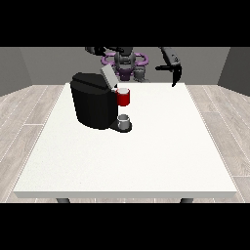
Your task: Insert the coffee pod into the coffee machine and close the lid
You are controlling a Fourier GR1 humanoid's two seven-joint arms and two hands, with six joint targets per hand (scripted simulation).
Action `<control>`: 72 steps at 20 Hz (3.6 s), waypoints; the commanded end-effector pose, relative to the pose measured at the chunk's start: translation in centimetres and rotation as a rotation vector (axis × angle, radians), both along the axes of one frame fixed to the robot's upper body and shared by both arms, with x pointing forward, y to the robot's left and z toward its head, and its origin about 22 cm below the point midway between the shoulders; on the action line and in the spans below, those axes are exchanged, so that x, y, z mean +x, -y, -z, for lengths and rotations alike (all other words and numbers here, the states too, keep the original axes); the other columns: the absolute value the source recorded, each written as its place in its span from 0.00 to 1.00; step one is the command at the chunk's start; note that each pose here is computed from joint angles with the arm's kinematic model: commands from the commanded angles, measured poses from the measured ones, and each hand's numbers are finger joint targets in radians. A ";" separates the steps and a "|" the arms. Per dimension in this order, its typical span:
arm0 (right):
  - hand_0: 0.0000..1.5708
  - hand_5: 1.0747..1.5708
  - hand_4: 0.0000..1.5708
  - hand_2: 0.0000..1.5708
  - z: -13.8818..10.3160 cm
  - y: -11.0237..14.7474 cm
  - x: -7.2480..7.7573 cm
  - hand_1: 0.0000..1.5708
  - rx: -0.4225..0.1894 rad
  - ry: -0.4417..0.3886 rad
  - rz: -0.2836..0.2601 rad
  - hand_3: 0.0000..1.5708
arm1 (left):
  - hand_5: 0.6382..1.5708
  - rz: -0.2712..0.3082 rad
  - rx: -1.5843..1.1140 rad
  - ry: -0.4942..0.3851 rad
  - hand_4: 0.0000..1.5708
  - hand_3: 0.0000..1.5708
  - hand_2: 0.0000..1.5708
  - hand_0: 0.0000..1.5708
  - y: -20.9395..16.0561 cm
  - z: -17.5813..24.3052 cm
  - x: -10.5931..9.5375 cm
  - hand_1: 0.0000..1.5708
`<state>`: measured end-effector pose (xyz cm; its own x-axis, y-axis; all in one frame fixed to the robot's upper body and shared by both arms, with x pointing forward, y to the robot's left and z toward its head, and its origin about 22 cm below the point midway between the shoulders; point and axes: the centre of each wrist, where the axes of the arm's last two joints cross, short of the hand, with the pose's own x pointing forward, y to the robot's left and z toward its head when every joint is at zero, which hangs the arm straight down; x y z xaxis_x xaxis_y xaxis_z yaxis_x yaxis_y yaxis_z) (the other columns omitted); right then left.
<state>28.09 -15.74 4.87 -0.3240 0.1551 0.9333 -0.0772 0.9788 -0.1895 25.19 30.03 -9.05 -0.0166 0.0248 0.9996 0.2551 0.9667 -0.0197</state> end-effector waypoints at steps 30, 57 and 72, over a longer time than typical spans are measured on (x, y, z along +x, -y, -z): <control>0.00 1.00 0.15 0.00 -3.1 2.3 11.0 0.00 -0.011 0.015 0.135 0.00 | 1.00 0.047 0.033 0.153 0.23 0.00 0.00 0.00 2.0 -3.1 0.8 0.00; 0.00 1.00 0.23 0.00 -11.0 -7.9 13.1 0.00 -0.189 0.175 0.015 0.00 | 1.00 0.071 -0.023 0.171 0.23 0.00 0.00 0.00 -0.4 -3.1 3.8 0.00; 0.00 1.00 0.31 0.00 -2.0 -9.9 7.4 0.00 -0.218 0.151 -0.321 0.00 | 1.00 0.096 -0.047 0.113 0.11 0.00 0.00 0.00 0.1 0.4 0.9 0.00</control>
<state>37.68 -6.88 8.99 -0.4971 0.2564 0.8289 -0.2293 0.8826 -0.4105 27.45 29.58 -8.05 -0.1333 0.0658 0.9889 0.3388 0.9407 -0.0169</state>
